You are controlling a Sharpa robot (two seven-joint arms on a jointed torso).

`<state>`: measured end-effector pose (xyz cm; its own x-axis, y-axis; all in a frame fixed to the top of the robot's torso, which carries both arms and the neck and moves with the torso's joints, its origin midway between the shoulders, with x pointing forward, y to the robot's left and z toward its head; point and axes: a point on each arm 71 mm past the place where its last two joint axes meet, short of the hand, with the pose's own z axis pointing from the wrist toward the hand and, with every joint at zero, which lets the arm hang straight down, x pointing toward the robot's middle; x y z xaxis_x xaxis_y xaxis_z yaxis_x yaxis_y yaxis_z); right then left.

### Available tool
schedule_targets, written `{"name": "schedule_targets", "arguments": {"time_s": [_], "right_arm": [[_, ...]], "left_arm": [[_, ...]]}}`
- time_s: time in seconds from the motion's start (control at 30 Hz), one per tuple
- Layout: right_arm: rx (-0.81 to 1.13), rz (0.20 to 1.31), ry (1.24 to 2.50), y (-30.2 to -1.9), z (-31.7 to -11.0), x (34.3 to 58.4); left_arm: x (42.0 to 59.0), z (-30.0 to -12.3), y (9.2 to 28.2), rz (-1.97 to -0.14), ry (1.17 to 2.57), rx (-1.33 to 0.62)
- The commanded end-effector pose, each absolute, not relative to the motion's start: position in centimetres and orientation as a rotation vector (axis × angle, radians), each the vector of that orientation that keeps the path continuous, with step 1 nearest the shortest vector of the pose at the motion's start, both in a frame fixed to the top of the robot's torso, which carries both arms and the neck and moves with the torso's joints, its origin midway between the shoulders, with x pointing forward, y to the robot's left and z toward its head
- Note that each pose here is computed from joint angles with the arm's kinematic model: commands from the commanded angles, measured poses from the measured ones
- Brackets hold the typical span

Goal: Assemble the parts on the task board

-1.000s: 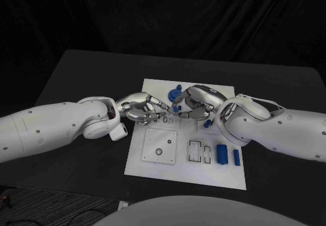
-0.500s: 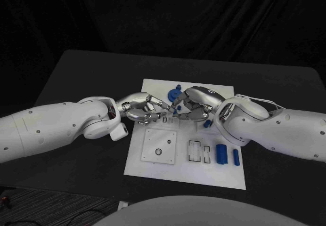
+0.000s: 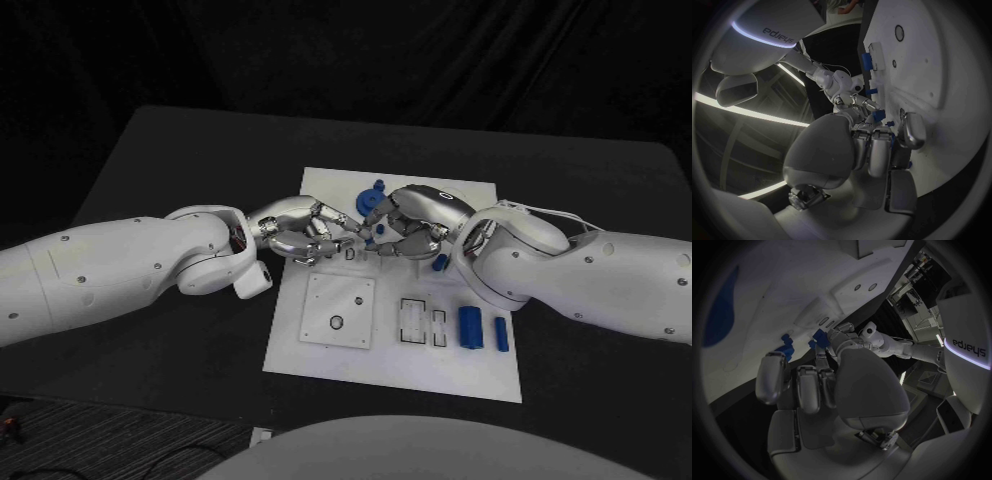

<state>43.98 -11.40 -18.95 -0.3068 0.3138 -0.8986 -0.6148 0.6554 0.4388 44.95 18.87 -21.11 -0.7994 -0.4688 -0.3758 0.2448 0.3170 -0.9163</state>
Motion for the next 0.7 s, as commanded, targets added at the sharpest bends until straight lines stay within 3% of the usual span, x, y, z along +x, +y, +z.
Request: {"name": "schedule_targets", "arguments": {"time_s": [0.03,0.7], "right_arm": [[-0.258,0.939,1.644,-11.3,-19.0,43.9],[-0.209,0.947,1.690,-11.8,-19.4,44.2]], "left_arm": [[44.8,-21.1,18.7,-1.557,1.983,-0.195],[44.6,-20.9,19.8,-1.535,1.967,-0.216]]}}
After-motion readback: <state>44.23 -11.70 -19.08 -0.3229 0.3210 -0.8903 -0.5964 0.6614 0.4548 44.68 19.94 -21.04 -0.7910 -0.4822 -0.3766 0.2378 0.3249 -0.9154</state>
